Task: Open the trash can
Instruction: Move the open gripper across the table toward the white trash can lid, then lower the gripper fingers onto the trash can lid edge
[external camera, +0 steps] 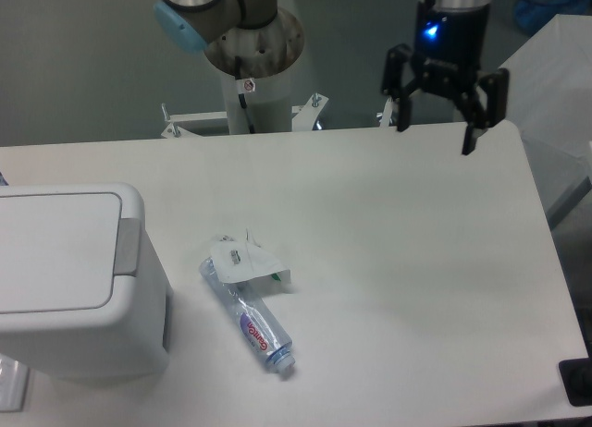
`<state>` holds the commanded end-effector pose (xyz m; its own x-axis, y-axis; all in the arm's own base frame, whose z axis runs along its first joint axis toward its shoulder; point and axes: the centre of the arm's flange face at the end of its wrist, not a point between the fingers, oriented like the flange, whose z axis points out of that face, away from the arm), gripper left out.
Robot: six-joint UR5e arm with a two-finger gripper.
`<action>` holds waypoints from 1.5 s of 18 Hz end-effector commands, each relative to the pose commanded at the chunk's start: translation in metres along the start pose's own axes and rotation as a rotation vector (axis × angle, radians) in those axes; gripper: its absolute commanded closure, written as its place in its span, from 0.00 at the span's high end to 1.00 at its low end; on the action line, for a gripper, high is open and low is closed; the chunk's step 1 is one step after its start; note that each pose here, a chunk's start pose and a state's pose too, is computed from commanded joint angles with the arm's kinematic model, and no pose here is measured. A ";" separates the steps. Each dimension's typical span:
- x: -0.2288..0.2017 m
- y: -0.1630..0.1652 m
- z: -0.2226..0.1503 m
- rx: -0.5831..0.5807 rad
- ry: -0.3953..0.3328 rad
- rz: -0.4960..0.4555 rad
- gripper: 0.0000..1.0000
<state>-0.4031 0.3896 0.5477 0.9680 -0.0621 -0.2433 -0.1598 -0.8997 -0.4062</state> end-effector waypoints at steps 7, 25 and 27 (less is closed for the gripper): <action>0.061 -0.080 0.034 0.074 0.038 -0.307 1.00; 0.154 -0.165 0.097 0.116 0.148 -0.539 1.00; 0.155 -0.166 0.095 0.120 0.149 -0.537 1.00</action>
<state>-0.2447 0.5709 0.4937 0.9347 0.3229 0.1483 0.3502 -0.7669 -0.5378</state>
